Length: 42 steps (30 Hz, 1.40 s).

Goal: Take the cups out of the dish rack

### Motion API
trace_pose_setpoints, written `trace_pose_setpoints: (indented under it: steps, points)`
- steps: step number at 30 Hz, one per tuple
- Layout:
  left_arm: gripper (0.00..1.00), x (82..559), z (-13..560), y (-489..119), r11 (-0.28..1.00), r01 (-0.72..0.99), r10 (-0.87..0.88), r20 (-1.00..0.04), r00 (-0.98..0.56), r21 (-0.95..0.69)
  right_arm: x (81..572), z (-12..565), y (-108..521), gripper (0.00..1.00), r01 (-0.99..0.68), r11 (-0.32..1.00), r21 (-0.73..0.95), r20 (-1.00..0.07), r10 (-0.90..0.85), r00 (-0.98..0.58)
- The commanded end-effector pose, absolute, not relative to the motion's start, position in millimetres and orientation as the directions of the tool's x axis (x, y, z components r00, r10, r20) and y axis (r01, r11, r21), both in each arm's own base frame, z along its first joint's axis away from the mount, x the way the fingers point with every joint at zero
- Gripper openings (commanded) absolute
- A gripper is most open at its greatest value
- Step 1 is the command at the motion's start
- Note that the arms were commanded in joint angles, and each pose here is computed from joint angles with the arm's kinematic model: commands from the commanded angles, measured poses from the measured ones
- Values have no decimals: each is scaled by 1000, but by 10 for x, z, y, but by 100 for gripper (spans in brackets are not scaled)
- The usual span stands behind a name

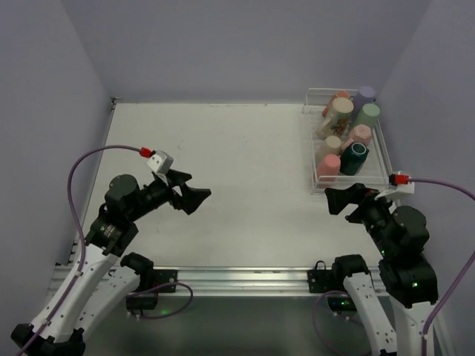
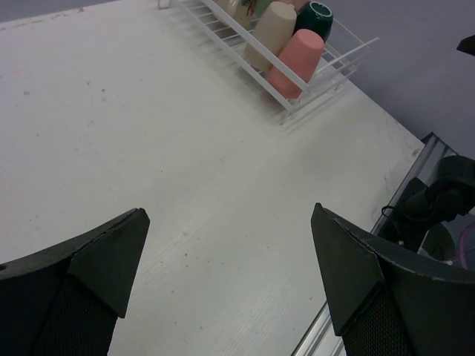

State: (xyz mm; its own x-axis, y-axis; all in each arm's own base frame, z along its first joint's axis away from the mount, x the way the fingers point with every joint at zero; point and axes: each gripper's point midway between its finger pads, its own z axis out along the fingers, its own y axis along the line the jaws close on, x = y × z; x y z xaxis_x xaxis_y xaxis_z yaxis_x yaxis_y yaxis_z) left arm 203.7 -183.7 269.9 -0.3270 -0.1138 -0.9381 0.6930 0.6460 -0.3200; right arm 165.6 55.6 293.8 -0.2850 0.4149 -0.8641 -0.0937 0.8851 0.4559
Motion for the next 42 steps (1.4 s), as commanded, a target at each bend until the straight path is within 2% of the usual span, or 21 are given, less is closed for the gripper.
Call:
trace_pose_setpoints:
  steps: [1, 9, 16, 28, 37, 42]
  points:
    - [100, 2030, 2721, -1823, 644, 710, -84, -949, -305, -285, 1763, 2913, 398, 99, 6, 915, 404, -869, 386, -308]
    - [100, 2101, 2488, -1774, 705, 635, -89, -928, -362, -316, 2203, 2624, 171, 89, 206, 928, 311, -838, 370, -400]
    - [100, 2073, 2402, -1873, 704, 642, -52, -924, -379, -303, 2680, 2403, 27, 87, 345, 919, 189, -827, 339, -449]
    - [100, 2022, 2396, -1941, 701, 657, -20, -929, -370, -277, 3402, 2122, 81, 84, 365, 927, 83, -805, 278, -524]
    - [100, 2033, 2356, -1953, 705, 654, -10, -925, -380, -276, 3659, 1854, 48, 82, 403, 915, 29, -779, 273, -565]
    - [100, 2049, 2331, -1963, 706, 652, -3, -922, -387, -276, 3737, 1680, 24, 77, 419, 908, 23, -757, 290, -586]
